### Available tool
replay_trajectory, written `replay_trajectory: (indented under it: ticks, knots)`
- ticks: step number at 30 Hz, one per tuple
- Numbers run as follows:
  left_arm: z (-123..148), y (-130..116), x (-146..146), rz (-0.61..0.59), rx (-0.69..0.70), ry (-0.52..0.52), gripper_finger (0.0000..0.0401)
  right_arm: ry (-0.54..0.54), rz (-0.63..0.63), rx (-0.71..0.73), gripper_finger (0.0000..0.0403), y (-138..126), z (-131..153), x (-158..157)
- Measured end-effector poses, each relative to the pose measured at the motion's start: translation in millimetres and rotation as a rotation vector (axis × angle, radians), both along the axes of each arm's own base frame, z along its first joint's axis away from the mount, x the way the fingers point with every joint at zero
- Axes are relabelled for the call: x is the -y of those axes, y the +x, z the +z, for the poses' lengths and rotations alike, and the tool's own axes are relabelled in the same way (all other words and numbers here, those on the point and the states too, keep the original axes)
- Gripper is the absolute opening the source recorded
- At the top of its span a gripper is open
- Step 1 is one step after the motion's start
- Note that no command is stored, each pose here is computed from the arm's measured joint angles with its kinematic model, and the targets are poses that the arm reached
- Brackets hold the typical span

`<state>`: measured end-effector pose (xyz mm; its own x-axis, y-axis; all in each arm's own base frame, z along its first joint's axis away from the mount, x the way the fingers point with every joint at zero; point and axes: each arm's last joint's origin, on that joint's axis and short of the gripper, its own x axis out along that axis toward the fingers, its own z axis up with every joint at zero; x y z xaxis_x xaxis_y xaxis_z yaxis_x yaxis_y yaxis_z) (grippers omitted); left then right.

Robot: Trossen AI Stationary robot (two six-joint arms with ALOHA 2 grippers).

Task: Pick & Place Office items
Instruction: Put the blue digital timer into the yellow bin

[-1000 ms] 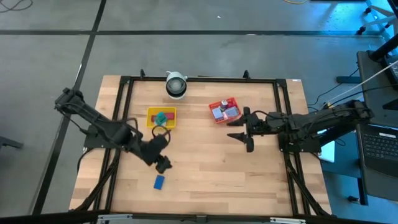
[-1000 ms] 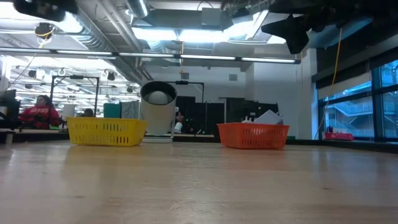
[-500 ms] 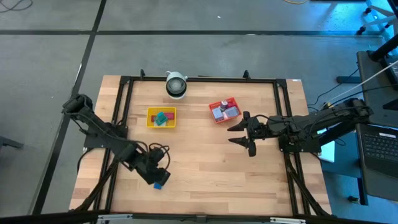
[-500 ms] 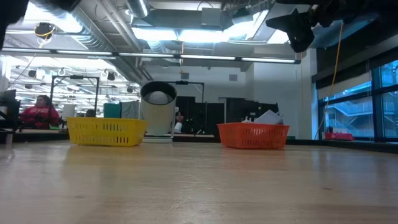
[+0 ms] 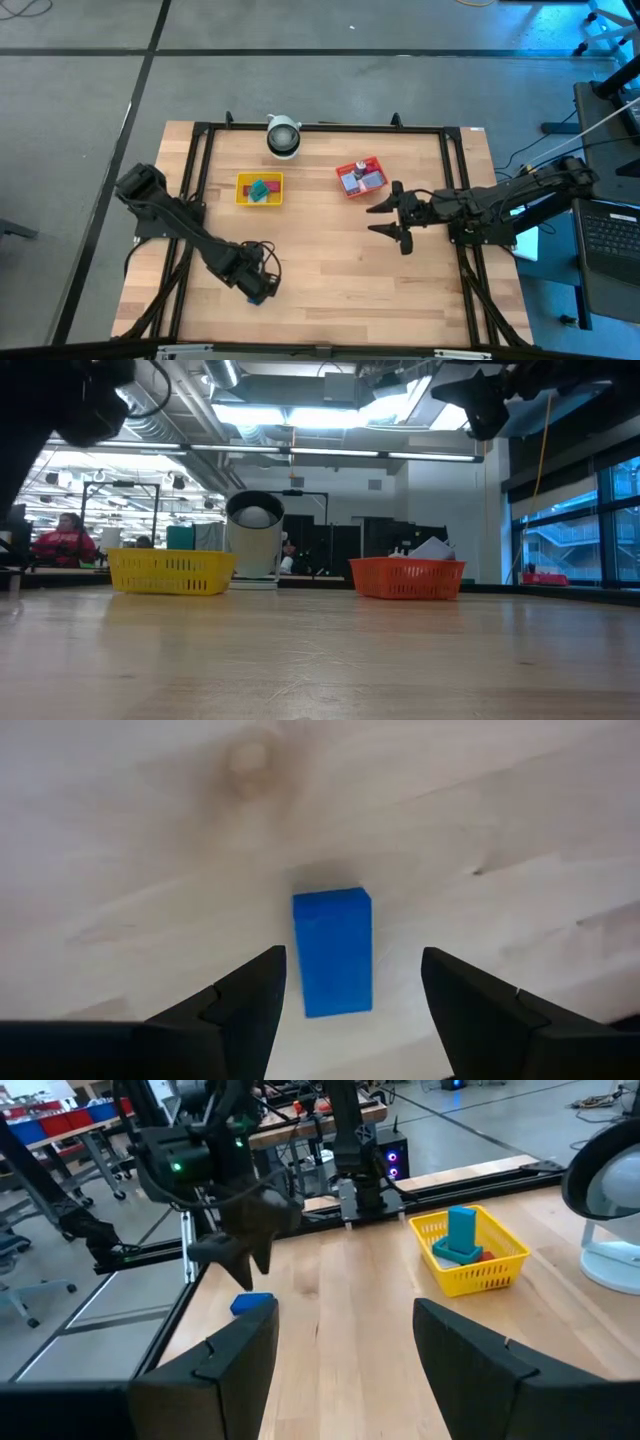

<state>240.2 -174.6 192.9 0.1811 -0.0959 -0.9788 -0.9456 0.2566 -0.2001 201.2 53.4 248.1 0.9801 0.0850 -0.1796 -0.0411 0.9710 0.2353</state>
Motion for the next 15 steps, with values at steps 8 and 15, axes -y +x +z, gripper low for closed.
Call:
replay_trajectory:
  ticks: [8, 15]
  knots:
    - [-27.6, 12.8, 13.9, 0.034, -0.006, -0.025, 0.0230, -0.022, 0.075, 0.000, 0.0233, -1.3, -0.1, -5.4]
    - [-33.5, 13.3, 15.3, 0.020, -0.052, -0.040, 0.0230, -0.023, 0.091, 0.002, 0.0233, -2.4, 0.0, -9.0]
